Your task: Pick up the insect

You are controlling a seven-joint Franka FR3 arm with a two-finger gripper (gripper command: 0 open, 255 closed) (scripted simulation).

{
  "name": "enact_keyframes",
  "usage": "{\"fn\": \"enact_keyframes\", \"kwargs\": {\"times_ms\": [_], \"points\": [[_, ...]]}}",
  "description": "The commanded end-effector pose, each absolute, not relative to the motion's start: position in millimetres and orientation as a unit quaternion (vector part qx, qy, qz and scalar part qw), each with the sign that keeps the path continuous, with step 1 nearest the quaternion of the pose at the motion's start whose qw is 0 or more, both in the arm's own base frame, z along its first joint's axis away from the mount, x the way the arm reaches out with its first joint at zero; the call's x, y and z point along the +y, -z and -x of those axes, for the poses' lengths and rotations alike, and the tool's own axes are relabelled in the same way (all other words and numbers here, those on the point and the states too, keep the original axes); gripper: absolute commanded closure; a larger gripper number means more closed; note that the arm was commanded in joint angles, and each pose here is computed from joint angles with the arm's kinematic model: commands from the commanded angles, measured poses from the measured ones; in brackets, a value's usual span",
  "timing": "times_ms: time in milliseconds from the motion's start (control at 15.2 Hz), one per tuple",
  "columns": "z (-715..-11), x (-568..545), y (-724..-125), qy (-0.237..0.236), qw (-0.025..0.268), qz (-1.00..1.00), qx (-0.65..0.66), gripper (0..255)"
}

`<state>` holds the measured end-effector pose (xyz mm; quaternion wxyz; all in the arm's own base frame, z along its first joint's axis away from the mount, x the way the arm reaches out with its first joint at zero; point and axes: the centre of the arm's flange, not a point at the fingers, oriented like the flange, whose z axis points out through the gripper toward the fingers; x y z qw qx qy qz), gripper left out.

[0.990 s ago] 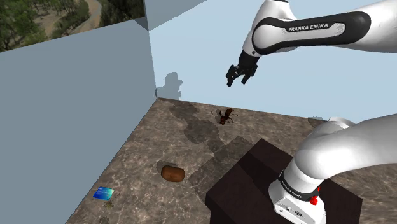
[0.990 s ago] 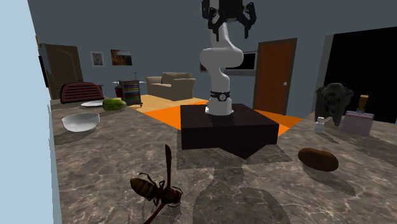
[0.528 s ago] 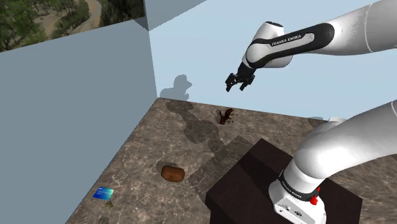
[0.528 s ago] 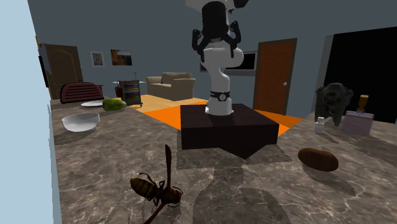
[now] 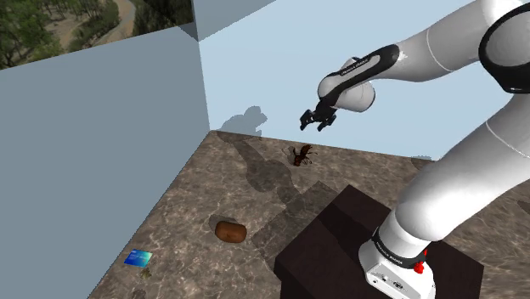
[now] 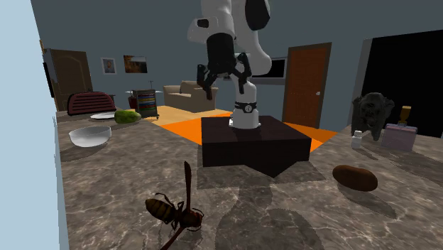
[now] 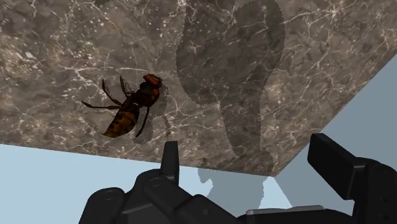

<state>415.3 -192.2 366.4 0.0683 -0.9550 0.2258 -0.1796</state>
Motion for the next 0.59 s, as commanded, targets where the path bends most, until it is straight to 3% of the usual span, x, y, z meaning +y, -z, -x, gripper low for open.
{"fn": "enact_keyframes", "kwargs": {"times_ms": [0, 528], "points": [[-421, -210, -346, 0.189, 0.072, 0.949, 0.241, 0], [-445, -269, -261, 0.221, 0.095, 0.924, 0.297, 0]]}}
